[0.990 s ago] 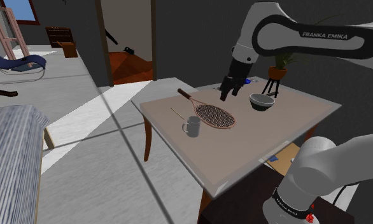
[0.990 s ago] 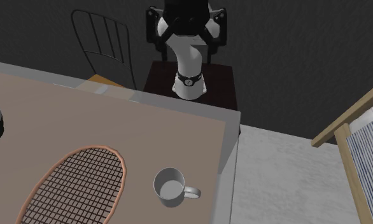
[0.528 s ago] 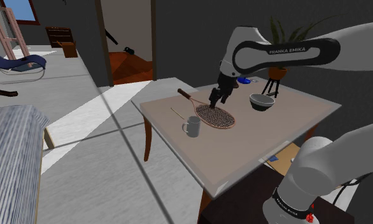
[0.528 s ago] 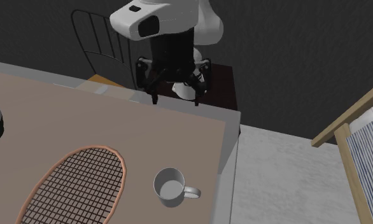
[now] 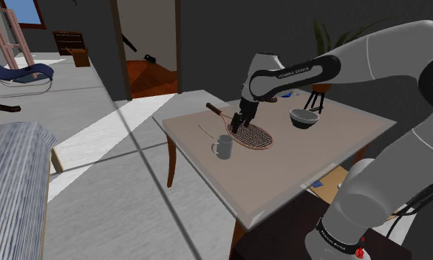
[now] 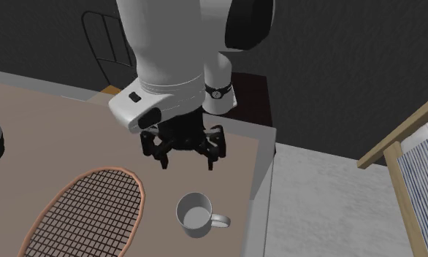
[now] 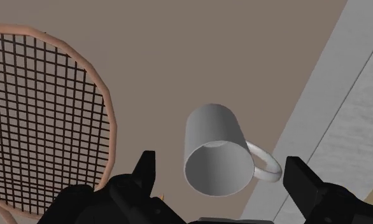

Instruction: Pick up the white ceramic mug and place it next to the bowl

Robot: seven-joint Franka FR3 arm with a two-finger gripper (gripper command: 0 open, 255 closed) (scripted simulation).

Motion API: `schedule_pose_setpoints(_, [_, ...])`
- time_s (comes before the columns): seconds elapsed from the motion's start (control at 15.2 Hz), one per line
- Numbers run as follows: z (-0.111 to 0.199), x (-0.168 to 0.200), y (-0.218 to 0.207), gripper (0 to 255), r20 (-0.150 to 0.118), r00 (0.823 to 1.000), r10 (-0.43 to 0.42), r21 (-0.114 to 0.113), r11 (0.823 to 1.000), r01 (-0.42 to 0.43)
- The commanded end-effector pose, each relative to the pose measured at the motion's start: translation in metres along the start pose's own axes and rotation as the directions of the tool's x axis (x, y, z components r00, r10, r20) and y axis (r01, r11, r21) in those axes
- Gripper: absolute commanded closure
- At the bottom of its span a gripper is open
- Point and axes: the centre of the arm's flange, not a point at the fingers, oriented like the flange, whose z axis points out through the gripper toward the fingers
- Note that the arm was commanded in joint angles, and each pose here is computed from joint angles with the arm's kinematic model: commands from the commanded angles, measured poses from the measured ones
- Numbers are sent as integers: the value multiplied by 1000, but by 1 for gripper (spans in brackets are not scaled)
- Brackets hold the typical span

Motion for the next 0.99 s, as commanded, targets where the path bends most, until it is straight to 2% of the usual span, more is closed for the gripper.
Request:
schedule_pose_setpoints(0.0, [21, 15, 8, 0, -4, 1000, -9, 1, 1000, 9])
schedule_pose_setpoints(0.33, [75, 49, 25, 0, -9, 1000, -28, 6, 1000, 28])
schedule_pose_setpoints(0.92, [117, 51, 25, 0, -9, 1000, -29, 6, 1000, 29])
